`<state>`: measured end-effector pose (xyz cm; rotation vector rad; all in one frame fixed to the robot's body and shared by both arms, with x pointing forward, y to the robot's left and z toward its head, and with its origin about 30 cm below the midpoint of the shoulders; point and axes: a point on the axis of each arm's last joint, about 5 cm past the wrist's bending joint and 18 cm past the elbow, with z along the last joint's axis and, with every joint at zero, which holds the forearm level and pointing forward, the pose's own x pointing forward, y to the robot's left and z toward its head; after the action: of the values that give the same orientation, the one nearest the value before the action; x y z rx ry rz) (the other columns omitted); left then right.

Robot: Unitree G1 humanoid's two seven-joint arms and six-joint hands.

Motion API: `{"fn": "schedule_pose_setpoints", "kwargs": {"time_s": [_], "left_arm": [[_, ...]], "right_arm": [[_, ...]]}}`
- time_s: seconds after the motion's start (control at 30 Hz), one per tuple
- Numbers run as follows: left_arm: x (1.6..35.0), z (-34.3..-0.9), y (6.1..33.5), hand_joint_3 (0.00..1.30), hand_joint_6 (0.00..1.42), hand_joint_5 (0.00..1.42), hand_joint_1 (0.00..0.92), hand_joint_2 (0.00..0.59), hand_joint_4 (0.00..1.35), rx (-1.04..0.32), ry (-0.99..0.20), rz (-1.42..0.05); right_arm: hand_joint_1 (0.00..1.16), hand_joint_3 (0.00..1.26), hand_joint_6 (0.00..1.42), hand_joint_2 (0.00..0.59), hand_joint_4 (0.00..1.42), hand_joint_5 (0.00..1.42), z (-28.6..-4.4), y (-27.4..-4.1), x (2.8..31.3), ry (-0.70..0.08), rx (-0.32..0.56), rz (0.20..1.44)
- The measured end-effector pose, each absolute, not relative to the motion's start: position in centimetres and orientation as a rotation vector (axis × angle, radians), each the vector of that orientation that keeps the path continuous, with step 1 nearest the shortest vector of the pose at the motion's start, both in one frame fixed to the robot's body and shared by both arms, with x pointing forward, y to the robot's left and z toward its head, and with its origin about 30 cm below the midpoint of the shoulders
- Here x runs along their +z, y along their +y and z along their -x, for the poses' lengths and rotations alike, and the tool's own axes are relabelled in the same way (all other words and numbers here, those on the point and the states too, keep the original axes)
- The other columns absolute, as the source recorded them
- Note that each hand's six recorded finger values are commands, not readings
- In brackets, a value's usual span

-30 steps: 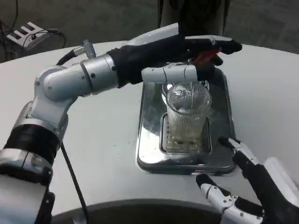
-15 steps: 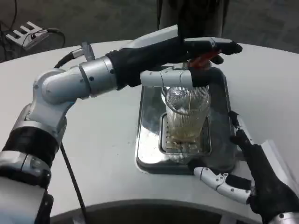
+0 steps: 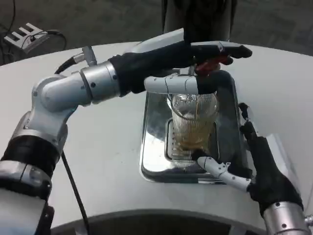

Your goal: Grasp the cup under the faucet to collect the drink, then remove the cup.

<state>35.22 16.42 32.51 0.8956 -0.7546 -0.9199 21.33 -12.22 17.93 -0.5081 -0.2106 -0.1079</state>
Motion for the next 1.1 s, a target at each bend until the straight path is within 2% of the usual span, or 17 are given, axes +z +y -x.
{"fn": "schedule_pose_setpoints", "kwargs": {"time_s": [0.57,0.77,1.1], "left_arm": [[32.4,-35.2,16.6,0.18,0.12,0.07,0.000,0.000,0.09,-0.925,-0.756,-0.889],[32.4,-35.2,16.6,0.19,0.08,0.06,0.000,0.000,0.10,-0.925,-0.760,-0.891],[32.4,-35.2,16.6,0.19,0.08,0.06,0.000,0.000,0.10,-0.925,-0.760,-0.891]], "right_arm": [[0.73,0.00,0.18,0.192,0.01,0.11,-24.5,-11.2,17.7,-0.202,-0.144,0.472],[0.73,0.00,0.15,0.186,0.00,0.09,-25.5,-10.5,17.9,-0.207,-0.127,0.455],[0.73,0.00,0.13,0.183,0.00,0.08,-26.1,-9.6,18.0,-0.212,-0.135,0.430]]}}
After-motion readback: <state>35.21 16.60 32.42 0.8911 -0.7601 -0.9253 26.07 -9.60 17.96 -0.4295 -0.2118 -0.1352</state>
